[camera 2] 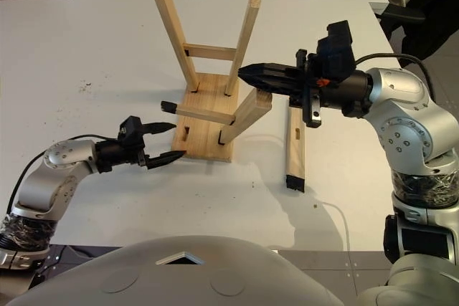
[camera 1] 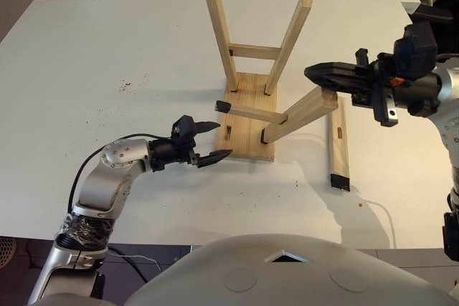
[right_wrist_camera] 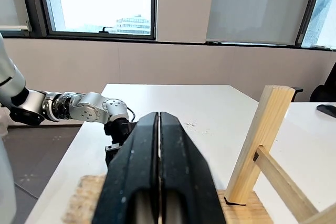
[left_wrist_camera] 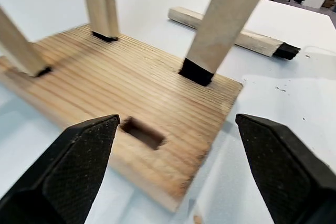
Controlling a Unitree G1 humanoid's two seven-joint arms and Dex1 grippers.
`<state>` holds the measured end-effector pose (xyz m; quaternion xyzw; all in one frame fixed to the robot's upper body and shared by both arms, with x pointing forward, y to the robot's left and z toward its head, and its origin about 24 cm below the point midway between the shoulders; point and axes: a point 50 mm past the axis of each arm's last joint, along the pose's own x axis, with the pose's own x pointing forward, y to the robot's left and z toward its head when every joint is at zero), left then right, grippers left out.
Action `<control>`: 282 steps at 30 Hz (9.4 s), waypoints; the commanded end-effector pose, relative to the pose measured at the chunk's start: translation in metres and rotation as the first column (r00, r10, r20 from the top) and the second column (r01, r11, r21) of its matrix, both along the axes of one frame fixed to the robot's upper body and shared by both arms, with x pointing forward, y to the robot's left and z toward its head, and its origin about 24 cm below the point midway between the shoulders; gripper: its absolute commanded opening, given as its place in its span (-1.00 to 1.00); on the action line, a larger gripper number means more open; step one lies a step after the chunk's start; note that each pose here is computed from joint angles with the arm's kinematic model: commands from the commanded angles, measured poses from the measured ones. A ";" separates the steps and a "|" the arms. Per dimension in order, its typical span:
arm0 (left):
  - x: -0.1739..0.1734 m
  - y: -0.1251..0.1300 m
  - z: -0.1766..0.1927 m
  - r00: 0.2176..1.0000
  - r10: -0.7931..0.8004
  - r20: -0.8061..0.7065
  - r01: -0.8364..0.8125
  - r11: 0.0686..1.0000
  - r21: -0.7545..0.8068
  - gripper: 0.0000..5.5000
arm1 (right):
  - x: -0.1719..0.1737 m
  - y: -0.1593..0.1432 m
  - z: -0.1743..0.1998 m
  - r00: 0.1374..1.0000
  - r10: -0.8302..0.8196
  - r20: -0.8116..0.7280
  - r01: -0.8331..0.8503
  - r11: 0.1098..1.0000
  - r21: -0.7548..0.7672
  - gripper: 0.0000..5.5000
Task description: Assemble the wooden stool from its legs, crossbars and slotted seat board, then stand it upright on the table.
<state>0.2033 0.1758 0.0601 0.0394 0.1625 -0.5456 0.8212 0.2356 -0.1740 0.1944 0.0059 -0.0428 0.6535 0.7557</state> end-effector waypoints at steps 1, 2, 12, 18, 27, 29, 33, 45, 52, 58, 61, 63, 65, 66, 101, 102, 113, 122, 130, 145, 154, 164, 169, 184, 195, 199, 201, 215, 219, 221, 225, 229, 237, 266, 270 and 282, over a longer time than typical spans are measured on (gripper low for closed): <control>-0.001 -0.011 -0.008 0.998 -0.068 -0.011 0.068 0.998 0.016 0.50 | 0.004 0.009 -0.041 0.987 -0.062 -0.147 0.045 0.992 -0.120 -0.98; -0.002 -0.013 -0.011 0.997 -0.076 -0.019 0.077 0.997 0.019 0.50 | 0.006 0.011 -0.039 0.988 -0.068 -0.140 0.053 0.993 -0.104 -0.98; -0.004 -0.011 -0.027 0.997 -0.058 -0.050 0.060 0.997 0.041 0.50 | -0.012 -0.015 0.048 0.997 -0.004 -0.078 0.031 0.936 0.351 -0.98; -0.002 -0.007 -0.027 0.997 -0.057 -0.051 0.059 0.997 0.045 0.50 | -0.031 -0.015 0.061 0.997 0.053 -0.051 -0.025 0.893 0.449 -0.98; 0.005 -0.008 -0.020 0.990 -0.129 -0.052 0.132 0.990 0.047 0.50 | -0.016 0.043 -0.066 0.943 -0.026 -0.331 0.063 0.993 0.104 -0.98; 0.005 -0.011 -0.019 0.987 -0.153 -0.053 0.155 0.987 0.044 0.50 | -0.013 0.048 -0.069 0.945 -0.026 -0.326 0.063 0.993 0.102 -0.98; 0.001 -0.016 -0.019 0.985 -0.164 -0.055 0.166 0.986 0.034 0.50 | -0.009 0.050 -0.053 0.954 0.004 -0.300 0.045 0.987 0.156 -0.98; -0.004 -0.023 -0.020 0.988 -0.142 -0.053 0.143 0.990 0.009 0.50 | 0.018 0.051 -0.088 0.927 -0.222 -0.302 0.204 0.975 -0.091 -0.98; 0.000 -0.012 0.005 0.996 -0.084 -0.012 0.083 0.995 -0.056 0.50 | 0.008 0.033 -0.030 0.962 -0.128 -0.242 0.175 0.968 0.182 -0.98; -0.013 0.016 0.027 0.999 -0.042 0.002 0.042 0.997 -0.065 0.50 | 0.010 0.002 0.024 0.970 -0.137 -0.199 0.211 0.883 0.419 -0.98; -0.014 0.035 0.027 1.000 0.018 -0.004 -0.018 1.000 -0.024 0.50 | 0.011 -0.006 0.024 0.962 -0.181 -0.206 0.252 0.877 0.409 -0.98; -0.005 0.048 0.024 0.997 0.073 0.018 -0.073 0.997 0.023 0.50 | 0.010 -0.010 0.019 0.952 -0.216 -0.216 0.287 0.875 0.389 -0.98; 0.012 0.054 0.018 0.986 0.151 0.072 -0.156 0.986 0.066 0.50 | 0.010 -0.015 0.012 0.940 -0.254 -0.228 0.325 0.869 0.372 -0.98; 0.021 0.055 0.015 0.977 0.193 0.097 -0.200 0.977 0.070 0.50 | 0.010 -0.016 0.009 0.934 -0.272 -0.232 0.342 0.867 0.363 -0.98; 0.011 0.005 -0.055 0.940 -0.240 0.241 0.137 0.917 0.375 0.50 | 0.013 -0.027 -0.033 0.827 -0.486 -0.284 0.549 0.807 0.216 -0.98; 0.008 0.003 -0.055 0.940 -0.242 0.241 0.143 0.919 0.367 0.50 | 0.012 -0.029 -0.035 0.822 -0.493 -0.284 0.553 0.809 0.197 -0.98; -0.007 0.015 -0.023 0.923 0.023 0.385 -0.118 0.968 0.224 0.50 | -0.042 -0.059 -0.079 0.376 -0.915 -0.149 0.870 0.404 -0.284 -0.74; -0.054 0.032 -0.005 0.885 0.294 0.361 -0.364 0.920 0.144 0.50 | -0.097 -0.038 -0.095 0.312 -0.947 -0.084 0.793 0.307 -0.527 -0.57; -0.056 0.028 -0.014 0.885 0.310 0.347 -0.387 0.905 0.179 0.50 | -0.119 -0.029 -0.115 0.272 -0.951 -0.146 0.726 0.302 -0.617 -0.17; -0.037 0.031 -0.016 0.900 0.261 0.350 -0.344 0.917 0.201 0.50 | -0.113 -0.015 -0.139 0.200 -0.974 -0.103 0.749 0.220 -0.626 0.21; -0.045 0.047 -0.007 0.912 0.306 0.272 -0.357 0.920 0.162 0.50 | -0.115 -0.029 -0.155 0.121 -0.991 -0.061 0.755 0.132 -0.642 0.21; -0.022 0.109 0.013 0.733 0.635 0.245 -0.662 0.749 0.040 0.50 | -0.109 -0.043 -0.166 0.124 -0.992 -0.033 0.769 0.117 -0.629 -0.07; 0.000 0.139 0.038 0.564 0.770 0.298 -0.804 0.594 -0.013 0.50 | -0.096 -0.046 -0.160 0.146 -0.988 -0.052 0.805 0.149 -0.575 -0.26; 0.000 -0.031 0.180 0.920 0.132 0.369 0.014 0.930 -0.368 0.40 | 0.012 -0.065 -0.016 0.557 -0.800 -0.222 0.830 0.530 0.175 -0.26; -0.007 -0.054 0.204 0.962 -0.142 0.233 0.242 0.840 -0.487 0.25 | -0.057 -0.009 0.039 0.981 0.082 -0.173 -0.042 0.973 0.225 -0.26; -0.013 -0.056 0.199 0.958 -0.196 0.210 0.275 0.836 -0.475 0.25 | -0.064 -0.003 0.041 0.973 0.156 -0.170 -0.123 0.974 0.189 -0.26; -0.017 -0.056 0.199 0.953 -0.220 0.207 0.295 0.823 -0.485 0.25 | -0.067 -0.002 0.039 0.967 0.184 -0.177 -0.156 0.974 0.164 -0.26; -0.015 -0.050 0.203 0.949 -0.246 0.195 0.314 0.780 -0.542 0.25 | -0.057 -0.009 0.028 0.964 0.178 -0.195 -0.160 0.981 0.107 -0.26; -0.016 -0.050 0.204 0.945 -0.260 0.201 0.328 0.784 -0.527 0.25 | -0.053 -0.003 0.025 0.968 0.175 -0.181 -0.158 0.982 0.104 -0.26; -0.018 -0.051 0.201 0.942 -0.271 0.199 0.336 0.786 -0.519 0.25 | -0.051 0.000 0.025 0.969 0.176 -0.172 -0.159 0.981 0.107 -0.26; -0.021 -0.055 0.197 0.940 -0.281 0.195 0.342 0.792 -0.505 0.25 | -0.052 0.006 0.024 0.967 0.190 -0.171 -0.173 0.979 0.109 -0.26; -0.020 -0.054 0.193 0.942 -0.280 0.183 0.335 0.808 -0.485 0.25 | -0.052 0.007 0.024 0.966 0.196 -0.166 -0.186 0.980 0.077 -0.26; -0.015 -0.052 0.193 0.941 -0.276 0.194 0.337 0.802 -0.493 0.18 | -0.048 0.012 0.023 0.966 0.214 -0.142 -0.213 0.977 0.022 -0.26; -0.018 -0.031 0.225 0.929 -0.222 0.295 0.364 0.688 -0.628 -0.26 | -0.033 -0.023 0.064 0.994 0.014 -0.110 0.016 0.964 0.264 0.09; -0.022 -0.005 0.260 0.916 -0.120 0.383 0.348 0.711 -0.611 -0.26 | -0.030 -0.041 0.076 0.988 -0.100 -0.121 0.138 0.924 0.356 0.09; -0.001 0.091 0.219 0.918 -0.112 0.381 0.120 0.993 0.002 -0.26 | -0.039 -0.077 0.018 0.878 -0.415 -0.238 0.465 0.858 0.218 0.09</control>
